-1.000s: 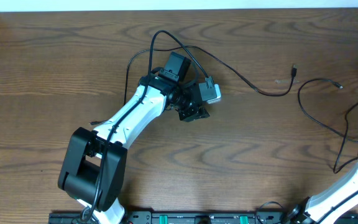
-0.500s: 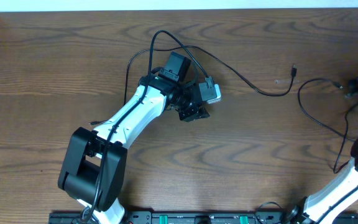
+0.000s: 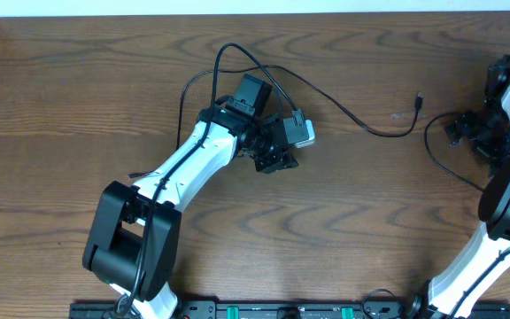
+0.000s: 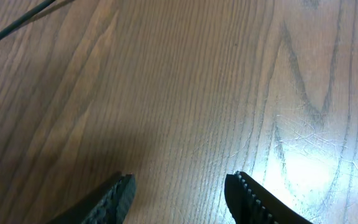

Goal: Untangle cables

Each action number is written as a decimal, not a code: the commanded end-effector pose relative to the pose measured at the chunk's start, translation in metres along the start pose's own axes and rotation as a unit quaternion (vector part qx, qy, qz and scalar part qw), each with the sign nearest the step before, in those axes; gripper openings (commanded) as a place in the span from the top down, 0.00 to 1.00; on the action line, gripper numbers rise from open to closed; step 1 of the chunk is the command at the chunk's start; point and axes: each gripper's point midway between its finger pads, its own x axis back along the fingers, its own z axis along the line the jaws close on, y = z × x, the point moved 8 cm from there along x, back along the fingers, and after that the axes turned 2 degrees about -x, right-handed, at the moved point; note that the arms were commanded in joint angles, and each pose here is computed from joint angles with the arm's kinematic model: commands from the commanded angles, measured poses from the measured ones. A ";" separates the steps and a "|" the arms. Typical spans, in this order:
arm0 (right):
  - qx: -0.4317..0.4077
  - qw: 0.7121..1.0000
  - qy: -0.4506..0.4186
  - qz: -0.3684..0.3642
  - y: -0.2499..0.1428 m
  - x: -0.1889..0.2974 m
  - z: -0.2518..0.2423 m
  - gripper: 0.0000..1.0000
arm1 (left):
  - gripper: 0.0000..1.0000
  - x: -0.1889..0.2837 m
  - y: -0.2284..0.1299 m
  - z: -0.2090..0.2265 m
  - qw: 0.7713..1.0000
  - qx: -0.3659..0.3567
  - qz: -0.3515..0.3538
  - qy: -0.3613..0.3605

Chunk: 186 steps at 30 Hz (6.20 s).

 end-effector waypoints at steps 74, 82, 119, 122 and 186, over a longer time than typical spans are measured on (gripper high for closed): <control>0.689 0.639 0.215 -0.266 -0.185 -0.005 0.160 0.29 | 0.50 0.084 -0.078 0.109 0.671 0.602 -0.063 0.427; 0.616 0.700 0.251 -0.261 -0.185 0.015 0.157 0.99 | 0.50 0.084 -0.078 0.109 0.678 0.595 -0.058 0.428; 0.047 0.768 0.175 -0.614 0.008 0.226 -0.172 0.99 | 0.50 0.081 -0.081 0.105 0.697 0.580 -0.031 0.421; 0.082 0.797 0.208 -0.562 0.032 0.190 -0.143 0.99 | 0.50 0.081 -0.081 0.104 0.696 0.580 -0.029 0.421; -0.051 0.970 0.155 -0.180 -0.124 -0.063 -0.123 0.24 | 0.50 0.081 -0.083 0.102 0.714 0.561 -0.007 0.419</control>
